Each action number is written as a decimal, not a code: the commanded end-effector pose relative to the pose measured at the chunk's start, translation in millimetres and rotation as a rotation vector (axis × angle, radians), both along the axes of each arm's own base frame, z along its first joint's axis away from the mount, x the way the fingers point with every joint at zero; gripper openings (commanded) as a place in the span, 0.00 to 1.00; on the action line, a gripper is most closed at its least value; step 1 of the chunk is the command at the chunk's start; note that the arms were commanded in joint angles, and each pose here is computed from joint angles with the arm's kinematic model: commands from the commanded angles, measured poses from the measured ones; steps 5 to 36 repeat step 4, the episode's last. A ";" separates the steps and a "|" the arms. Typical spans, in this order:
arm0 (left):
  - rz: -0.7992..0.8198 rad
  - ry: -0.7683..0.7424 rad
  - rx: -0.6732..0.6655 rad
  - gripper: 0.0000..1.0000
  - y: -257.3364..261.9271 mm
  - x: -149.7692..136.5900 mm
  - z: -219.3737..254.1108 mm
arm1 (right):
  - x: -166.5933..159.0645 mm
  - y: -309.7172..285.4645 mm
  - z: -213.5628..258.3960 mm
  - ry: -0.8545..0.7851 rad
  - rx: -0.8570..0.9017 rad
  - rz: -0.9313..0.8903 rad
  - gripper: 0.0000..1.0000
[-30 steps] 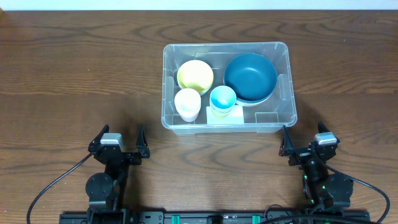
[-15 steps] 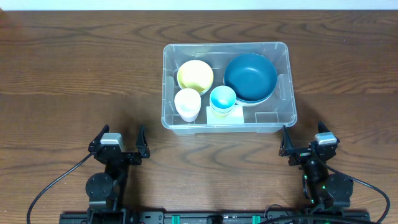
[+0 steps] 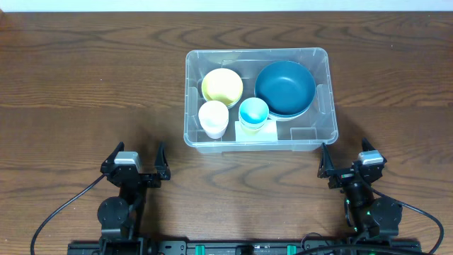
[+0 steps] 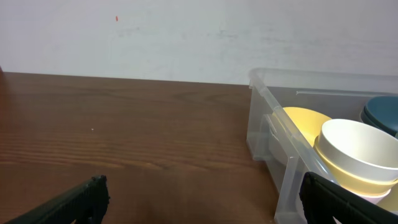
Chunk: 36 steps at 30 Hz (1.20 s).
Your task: Pack container
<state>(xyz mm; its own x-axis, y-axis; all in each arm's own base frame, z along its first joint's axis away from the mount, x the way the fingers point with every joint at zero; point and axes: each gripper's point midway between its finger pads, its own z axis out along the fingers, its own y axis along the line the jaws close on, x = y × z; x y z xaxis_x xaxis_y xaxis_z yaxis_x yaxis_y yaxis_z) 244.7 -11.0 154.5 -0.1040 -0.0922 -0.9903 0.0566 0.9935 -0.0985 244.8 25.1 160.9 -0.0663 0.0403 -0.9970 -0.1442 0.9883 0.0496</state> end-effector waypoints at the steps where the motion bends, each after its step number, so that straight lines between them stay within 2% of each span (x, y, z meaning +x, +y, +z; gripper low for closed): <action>1: -0.006 0.046 0.004 0.98 -0.5 -0.8 -15.4 | -0.3 -0.1 -0.5 -0.003 -0.012 0.003 0.99; 36: -0.006 0.045 0.004 0.98 -0.5 -0.8 -15.3 | -0.3 -0.1 -0.5 -0.003 -0.012 0.003 0.99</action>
